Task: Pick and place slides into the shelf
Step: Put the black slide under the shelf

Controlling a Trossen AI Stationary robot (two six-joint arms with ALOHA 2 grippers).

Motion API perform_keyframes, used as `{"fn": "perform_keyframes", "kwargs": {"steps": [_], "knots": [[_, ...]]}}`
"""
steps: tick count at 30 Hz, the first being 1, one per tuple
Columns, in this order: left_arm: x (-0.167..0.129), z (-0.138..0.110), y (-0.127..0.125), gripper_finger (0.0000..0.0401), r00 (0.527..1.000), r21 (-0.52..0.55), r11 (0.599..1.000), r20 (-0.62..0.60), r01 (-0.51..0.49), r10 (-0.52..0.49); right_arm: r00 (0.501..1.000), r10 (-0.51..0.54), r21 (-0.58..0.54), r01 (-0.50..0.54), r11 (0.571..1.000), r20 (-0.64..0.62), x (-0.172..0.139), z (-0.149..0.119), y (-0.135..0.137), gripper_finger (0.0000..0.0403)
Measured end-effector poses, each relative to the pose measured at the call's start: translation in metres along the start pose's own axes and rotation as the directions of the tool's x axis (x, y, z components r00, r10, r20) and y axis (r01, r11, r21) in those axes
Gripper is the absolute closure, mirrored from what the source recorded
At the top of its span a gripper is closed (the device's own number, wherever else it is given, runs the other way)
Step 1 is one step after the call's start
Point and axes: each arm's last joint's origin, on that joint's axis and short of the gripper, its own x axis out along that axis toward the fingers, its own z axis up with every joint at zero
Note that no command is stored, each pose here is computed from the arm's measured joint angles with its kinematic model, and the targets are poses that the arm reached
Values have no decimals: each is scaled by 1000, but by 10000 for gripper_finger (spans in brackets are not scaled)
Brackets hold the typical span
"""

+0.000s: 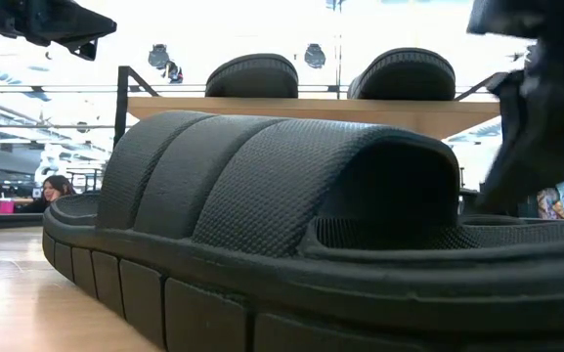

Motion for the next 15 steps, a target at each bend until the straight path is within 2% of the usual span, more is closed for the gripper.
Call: {"fn": "perform_keyframes", "kwargs": {"steps": [5,11,15], "knots": [[0,0,0,380,1000,10,1000,0,0,0,982,110,-68,-100,993,152,-35,20,-6,403],[0,0,0,380,1000,52,999,1,9,-9,935,152,-188,-94,978,321,-89,40,-38,403],[0,0,-1,380,999,60,997,6,41,-41,894,152,-222,-61,973,421,-121,48,-64,403]]}}
